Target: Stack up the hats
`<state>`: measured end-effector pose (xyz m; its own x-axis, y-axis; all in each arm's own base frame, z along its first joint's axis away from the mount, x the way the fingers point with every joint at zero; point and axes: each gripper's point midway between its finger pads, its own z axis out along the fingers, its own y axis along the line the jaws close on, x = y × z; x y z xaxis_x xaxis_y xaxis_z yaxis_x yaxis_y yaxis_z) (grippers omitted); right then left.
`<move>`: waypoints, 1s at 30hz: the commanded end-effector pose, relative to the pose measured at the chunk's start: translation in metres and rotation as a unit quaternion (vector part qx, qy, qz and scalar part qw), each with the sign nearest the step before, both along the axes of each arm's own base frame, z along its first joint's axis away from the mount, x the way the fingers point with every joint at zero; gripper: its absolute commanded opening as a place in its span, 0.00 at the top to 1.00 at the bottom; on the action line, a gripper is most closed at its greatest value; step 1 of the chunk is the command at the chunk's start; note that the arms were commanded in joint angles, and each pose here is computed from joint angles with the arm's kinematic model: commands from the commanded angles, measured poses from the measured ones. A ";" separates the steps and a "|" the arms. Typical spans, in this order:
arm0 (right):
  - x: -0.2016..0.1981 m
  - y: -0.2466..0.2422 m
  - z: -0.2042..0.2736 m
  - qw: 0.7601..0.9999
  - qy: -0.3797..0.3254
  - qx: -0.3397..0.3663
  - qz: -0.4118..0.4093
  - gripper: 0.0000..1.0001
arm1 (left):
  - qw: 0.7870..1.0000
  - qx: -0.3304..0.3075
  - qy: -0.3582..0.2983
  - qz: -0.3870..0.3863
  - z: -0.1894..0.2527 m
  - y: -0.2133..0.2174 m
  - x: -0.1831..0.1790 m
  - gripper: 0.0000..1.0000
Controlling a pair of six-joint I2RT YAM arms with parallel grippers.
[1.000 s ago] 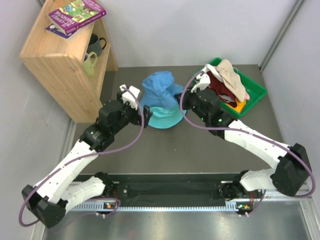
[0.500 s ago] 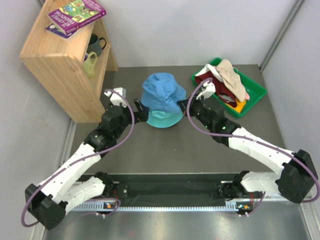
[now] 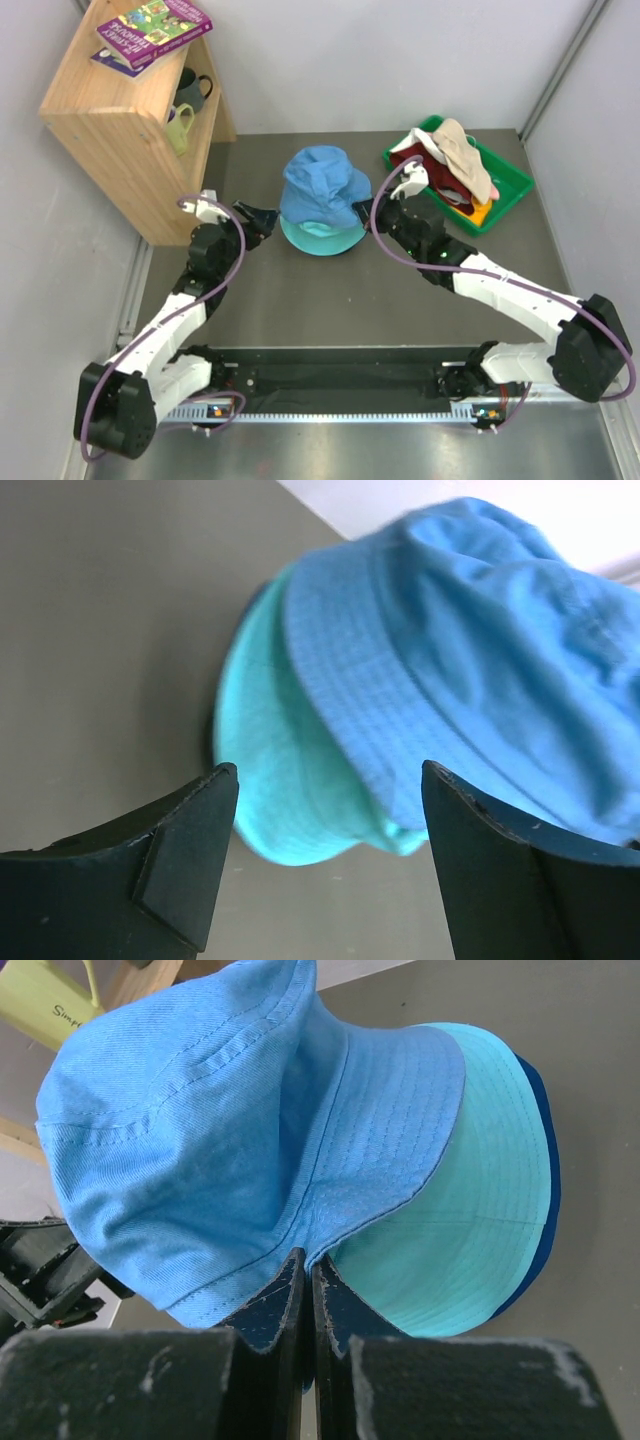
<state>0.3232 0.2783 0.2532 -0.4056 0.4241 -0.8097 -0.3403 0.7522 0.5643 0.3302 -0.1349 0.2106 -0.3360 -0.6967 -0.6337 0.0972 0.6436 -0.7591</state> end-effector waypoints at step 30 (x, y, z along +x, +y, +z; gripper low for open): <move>-0.005 0.005 0.009 1.000 -0.001 0.014 0.008 1.00 | 0.983 -0.131 -0.097 -0.086 0.059 -0.036 0.017 1.00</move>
<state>0.3246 0.2794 0.2480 -0.4164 0.4268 -0.8028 -0.3274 0.7534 0.5703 0.3470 -0.1768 0.2224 -0.4403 -0.7557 -0.4847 0.2318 0.4259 -0.8746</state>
